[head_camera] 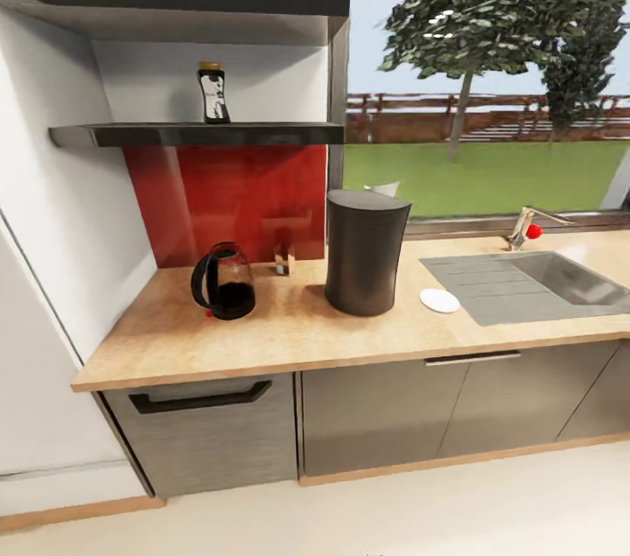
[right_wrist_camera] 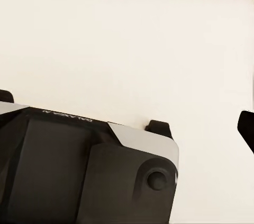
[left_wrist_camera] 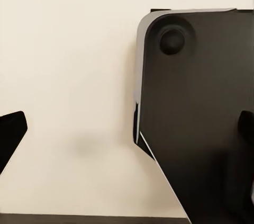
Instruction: Set up a coffee station on the kitchen countertop: keep the coffee maker on the countertop, move the bottle of coffee from the kitchen shelf to the counter next to the coffee maker, place a paper coffee filter on top of the coffee maker, put the saucer next to the coffee maker with the coffee cup on the saucer, and place the electric kettle next to the coffee maker.
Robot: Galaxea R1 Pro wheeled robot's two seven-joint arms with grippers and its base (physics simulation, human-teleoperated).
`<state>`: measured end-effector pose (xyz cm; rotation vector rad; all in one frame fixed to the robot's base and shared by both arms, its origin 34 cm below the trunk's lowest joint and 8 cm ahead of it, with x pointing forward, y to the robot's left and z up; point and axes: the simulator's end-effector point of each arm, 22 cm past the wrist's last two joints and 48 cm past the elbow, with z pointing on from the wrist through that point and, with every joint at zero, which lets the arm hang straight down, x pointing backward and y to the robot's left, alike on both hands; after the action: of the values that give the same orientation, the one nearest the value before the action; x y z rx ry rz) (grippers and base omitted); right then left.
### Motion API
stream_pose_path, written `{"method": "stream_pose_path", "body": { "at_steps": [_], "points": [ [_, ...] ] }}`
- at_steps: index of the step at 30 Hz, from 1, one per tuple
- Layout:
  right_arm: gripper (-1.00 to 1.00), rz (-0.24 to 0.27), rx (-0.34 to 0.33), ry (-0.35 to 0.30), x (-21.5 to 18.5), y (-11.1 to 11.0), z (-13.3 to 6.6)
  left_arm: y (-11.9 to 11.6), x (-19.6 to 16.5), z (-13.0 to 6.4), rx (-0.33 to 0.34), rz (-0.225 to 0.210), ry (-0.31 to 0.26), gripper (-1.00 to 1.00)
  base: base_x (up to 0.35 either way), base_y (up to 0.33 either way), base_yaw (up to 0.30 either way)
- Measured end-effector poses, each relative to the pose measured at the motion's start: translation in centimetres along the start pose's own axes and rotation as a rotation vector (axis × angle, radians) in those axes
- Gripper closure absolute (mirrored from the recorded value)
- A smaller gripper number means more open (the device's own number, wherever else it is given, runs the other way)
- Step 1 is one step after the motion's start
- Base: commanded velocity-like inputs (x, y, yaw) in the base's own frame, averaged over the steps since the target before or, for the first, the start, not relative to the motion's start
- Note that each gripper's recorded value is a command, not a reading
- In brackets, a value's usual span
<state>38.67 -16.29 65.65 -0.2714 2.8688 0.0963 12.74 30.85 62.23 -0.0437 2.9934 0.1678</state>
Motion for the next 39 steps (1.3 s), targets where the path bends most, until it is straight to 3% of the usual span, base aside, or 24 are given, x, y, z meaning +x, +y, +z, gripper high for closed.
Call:
{"method": "stream_pose_path", "body": {
  "at_steps": [17,20,25,26,27,28,29,30,35,39],
  "points": [
    [-1.00,-0.011,0.041,0.002,0.4,-3.2,0.0,0.1,-0.5,0.1,-0.001,0.005,-0.011,-1.00,-0.087,0.039,-0.050],
    [-1.00,-0.012,0.041,0.002,0.4,-3.3,0.0,-0.1,-1.9,0.2,0.002,0.005,-0.039,-1.00,-0.003,0.001,0.000],
    [-1.00,-0.010,0.047,0.001,0.4,-3.6,0.0,0.1,-7.6,0.2,-0.005,-0.002,-0.159,-1.00,0.000,0.000,0.000],
    [-1.00,-0.008,0.047,0.000,0.3,-3.6,0.0,1.0,-13.7,-0.8,-0.020,-0.009,-0.337,-1.00,0.000,0.000,0.000],
    [-1.00,-0.009,0.048,0.000,0.3,-3.6,0.0,1.3,-17.7,-1.8,-0.025,-0.012,-0.438,-1.00,0.000,0.000,0.000],
    [-1.00,-0.009,0.048,0.000,0.3,-3.6,0.0,1.4,-19.3,-2.4,-0.027,-0.014,-0.484,-1.00,0.000,0.000,0.000],
    [-1.00,-0.010,0.048,0.001,0.3,-3.6,0.0,1.7,-24.5,-4.6,-0.034,-0.019,-0.629,-1.00,0.000,0.000,0.000],
    [-1.00,-0.011,0.049,0.000,0.3,-3.6,0.0,2.0,-27.6,-6.3,-0.040,-0.022,-0.717,-1.00,0.000,0.000,0.000],
    [-1.00,-0.011,0.049,-0.002,0.3,-3.6,0.0,2.8,-35.5,-12.8,-0.066,-0.044,-1.005,-1.00,0.000,0.000,0.000],
    [-1.00,-0.010,0.051,-0.002,0.3,-3.6,0.0,4.1,-40.3,-17.3,-0.105,-0.072,-1.168,-1.00,0.000,0.000,0.000]
  ]
}}
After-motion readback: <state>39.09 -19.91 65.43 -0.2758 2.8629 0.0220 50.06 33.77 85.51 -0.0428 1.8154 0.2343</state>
